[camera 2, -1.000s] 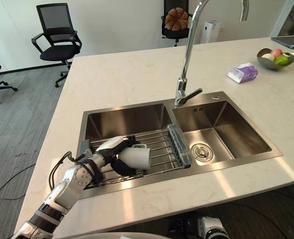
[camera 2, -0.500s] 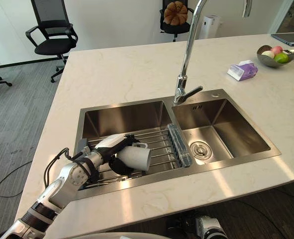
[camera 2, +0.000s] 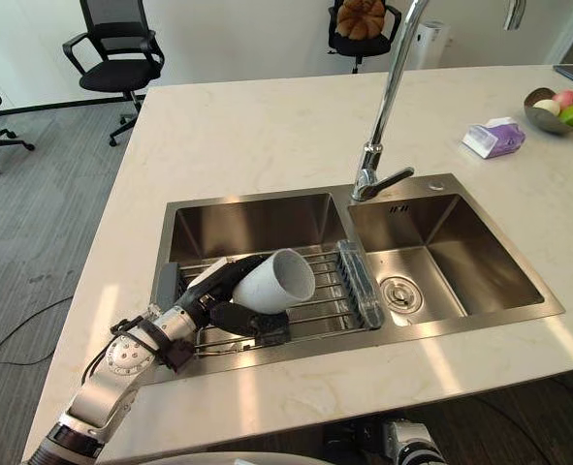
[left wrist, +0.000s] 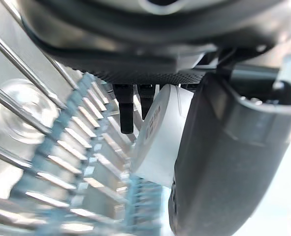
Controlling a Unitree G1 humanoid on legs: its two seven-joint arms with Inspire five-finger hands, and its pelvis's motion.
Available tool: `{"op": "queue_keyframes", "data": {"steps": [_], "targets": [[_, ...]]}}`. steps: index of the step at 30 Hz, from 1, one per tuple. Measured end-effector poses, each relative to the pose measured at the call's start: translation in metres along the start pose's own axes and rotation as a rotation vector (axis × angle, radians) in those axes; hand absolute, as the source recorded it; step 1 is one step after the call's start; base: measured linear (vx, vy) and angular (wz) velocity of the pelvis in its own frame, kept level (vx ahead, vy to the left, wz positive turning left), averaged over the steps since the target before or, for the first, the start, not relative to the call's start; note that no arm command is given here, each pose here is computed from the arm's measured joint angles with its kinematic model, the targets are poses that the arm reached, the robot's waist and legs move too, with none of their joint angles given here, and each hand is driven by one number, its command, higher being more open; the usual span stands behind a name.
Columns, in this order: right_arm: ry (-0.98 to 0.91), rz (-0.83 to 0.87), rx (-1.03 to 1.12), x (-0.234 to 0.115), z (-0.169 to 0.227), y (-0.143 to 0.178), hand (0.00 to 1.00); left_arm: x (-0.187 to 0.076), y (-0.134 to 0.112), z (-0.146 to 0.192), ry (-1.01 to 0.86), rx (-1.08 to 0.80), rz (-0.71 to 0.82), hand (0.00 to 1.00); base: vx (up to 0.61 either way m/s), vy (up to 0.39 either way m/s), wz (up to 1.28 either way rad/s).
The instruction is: Walk over to the sink, pick up the cup, carry it to the dishwasher, place the cup inside the dishwasher, then close the dishwasher door
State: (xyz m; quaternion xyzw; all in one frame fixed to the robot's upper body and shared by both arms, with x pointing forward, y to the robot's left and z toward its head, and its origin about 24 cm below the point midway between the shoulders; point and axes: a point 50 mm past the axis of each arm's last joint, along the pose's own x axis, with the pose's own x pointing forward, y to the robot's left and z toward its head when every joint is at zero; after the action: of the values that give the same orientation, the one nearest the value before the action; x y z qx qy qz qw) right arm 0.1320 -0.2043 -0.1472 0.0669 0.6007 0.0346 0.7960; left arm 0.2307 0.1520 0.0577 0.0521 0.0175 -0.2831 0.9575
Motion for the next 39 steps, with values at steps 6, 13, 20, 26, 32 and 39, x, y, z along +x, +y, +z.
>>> {"op": "queue_keyframes", "data": {"steps": [6, 13, 20, 26, 32, 39], "targets": [[0.009, -0.012, 0.027, -0.001, -0.002, -0.003, 1.00, -0.009, 0.011, 0.015, -0.143, -0.186, 0.112, 0.00, -0.03, -0.019, 0.07], [0.024, -0.035, 0.101, -0.002, -0.013, -0.012, 1.00, -0.016, 0.018, 0.034, -0.268, -0.227, 0.245, 0.00, -0.02, 0.000, 0.12], [0.040, -0.065, 0.088, -0.003, -0.021, -0.019, 1.00, -0.034, 0.022, 0.039, -0.311, -0.245, 0.355, 0.00, -0.07, -0.014, 0.43], [0.055, -0.122, 0.157, -0.007, -0.033, -0.033, 1.00, -0.036, 0.009, 0.029, -0.307, -0.289, 0.331, 0.00, -0.15, -0.049, 0.78], [0.074, -0.215, 0.279, -0.019, -0.060, -0.057, 1.00, -0.016, -0.005, 0.048, -0.435, -0.308, 0.252, 0.00, -0.05, 0.138, 1.35], [0.126, -0.285, 0.305, -0.026, -0.071, -0.069, 1.00, -0.007, -0.023, 0.060, -0.525, -0.317, 0.141, 0.00, -0.08, 0.256, 1.89]]}}
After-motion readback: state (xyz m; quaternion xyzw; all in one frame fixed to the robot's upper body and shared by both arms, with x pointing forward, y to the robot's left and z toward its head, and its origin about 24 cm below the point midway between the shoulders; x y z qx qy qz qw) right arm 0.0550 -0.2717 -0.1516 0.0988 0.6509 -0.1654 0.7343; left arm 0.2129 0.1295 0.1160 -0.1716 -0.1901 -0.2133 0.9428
